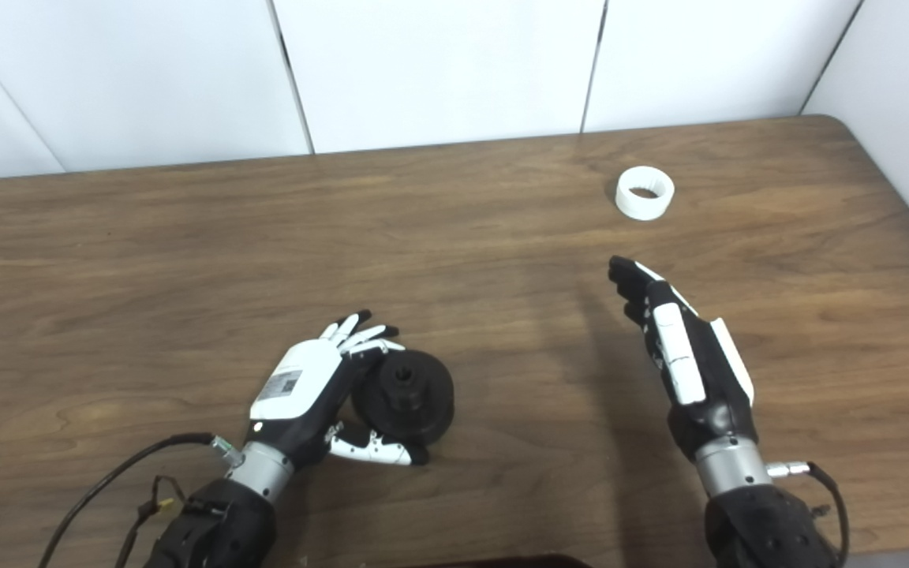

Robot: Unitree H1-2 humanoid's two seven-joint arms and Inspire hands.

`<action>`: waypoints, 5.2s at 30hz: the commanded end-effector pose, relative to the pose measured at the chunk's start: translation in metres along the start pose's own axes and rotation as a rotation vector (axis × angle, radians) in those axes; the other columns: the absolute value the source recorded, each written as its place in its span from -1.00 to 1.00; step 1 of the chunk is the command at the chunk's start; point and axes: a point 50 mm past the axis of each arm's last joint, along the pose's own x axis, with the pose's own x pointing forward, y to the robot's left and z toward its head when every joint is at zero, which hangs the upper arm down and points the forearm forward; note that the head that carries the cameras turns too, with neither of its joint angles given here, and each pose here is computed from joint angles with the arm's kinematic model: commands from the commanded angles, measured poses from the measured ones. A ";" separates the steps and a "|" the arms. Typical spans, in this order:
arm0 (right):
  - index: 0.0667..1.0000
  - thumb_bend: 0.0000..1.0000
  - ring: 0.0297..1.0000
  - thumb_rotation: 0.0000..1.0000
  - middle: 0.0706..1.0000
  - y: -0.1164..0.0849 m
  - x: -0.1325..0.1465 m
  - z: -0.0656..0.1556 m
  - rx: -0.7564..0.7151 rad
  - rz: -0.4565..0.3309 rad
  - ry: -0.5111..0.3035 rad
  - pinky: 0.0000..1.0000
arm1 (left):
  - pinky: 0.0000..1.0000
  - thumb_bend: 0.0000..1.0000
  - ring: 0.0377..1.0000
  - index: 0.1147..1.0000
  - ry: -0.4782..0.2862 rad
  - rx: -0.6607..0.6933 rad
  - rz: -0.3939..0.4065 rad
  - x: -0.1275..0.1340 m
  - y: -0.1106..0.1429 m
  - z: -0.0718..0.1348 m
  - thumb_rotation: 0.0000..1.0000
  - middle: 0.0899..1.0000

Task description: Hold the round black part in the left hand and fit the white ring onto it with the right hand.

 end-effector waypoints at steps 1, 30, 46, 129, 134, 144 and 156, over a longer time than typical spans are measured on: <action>0.65 0.19 0.85 0.95 0.74 0.000 0.004 0.014 0.003 0.011 -0.067 0.90 | 1.00 0.03 1.00 -0.16 0.055 0.050 -0.078 -0.002 -0.011 -0.008 -0.88 0.77; 0.66 0.11 0.88 0.86 0.78 -0.028 0.051 0.090 -0.126 -0.047 -0.264 0.86 | 1.00 0.03 1.00 -0.16 0.095 0.068 -0.124 -0.012 -0.015 -0.025 -0.88 0.78; 0.74 0.72 0.82 -0.35 0.83 -0.074 0.147 0.124 -0.719 -0.002 -0.220 0.72 | 1.00 0.03 1.00 -0.16 0.108 0.076 -0.125 -0.021 -0.022 -0.033 -0.87 0.79; 0.64 0.70 1.00 -0.45 0.92 -0.071 0.289 0.087 -1.298 0.068 0.111 1.00 | 1.00 0.03 0.97 -0.16 0.148 0.067 -0.093 -0.044 -0.061 -0.052 -0.86 0.69; 0.54 0.66 0.97 -0.48 0.87 -0.070 0.289 0.085 -1.308 0.070 0.109 0.96 | 1.00 0.03 0.97 -0.16 0.146 0.071 -0.097 -0.044 -0.059 -0.052 -0.86 0.70; 0.30 0.58 0.91 -0.62 0.79 -0.067 0.288 0.083 -1.315 0.068 0.076 0.91 | 1.00 0.03 0.95 -0.16 0.145 0.074 -0.089 -0.045 -0.059 -0.051 -0.86 0.68; 0.27 0.59 0.89 -0.63 0.76 -0.067 0.287 0.080 -1.311 0.070 0.084 0.92 | 1.00 0.03 0.95 -0.16 0.140 0.073 -0.085 -0.044 -0.057 -0.051 -0.86 0.67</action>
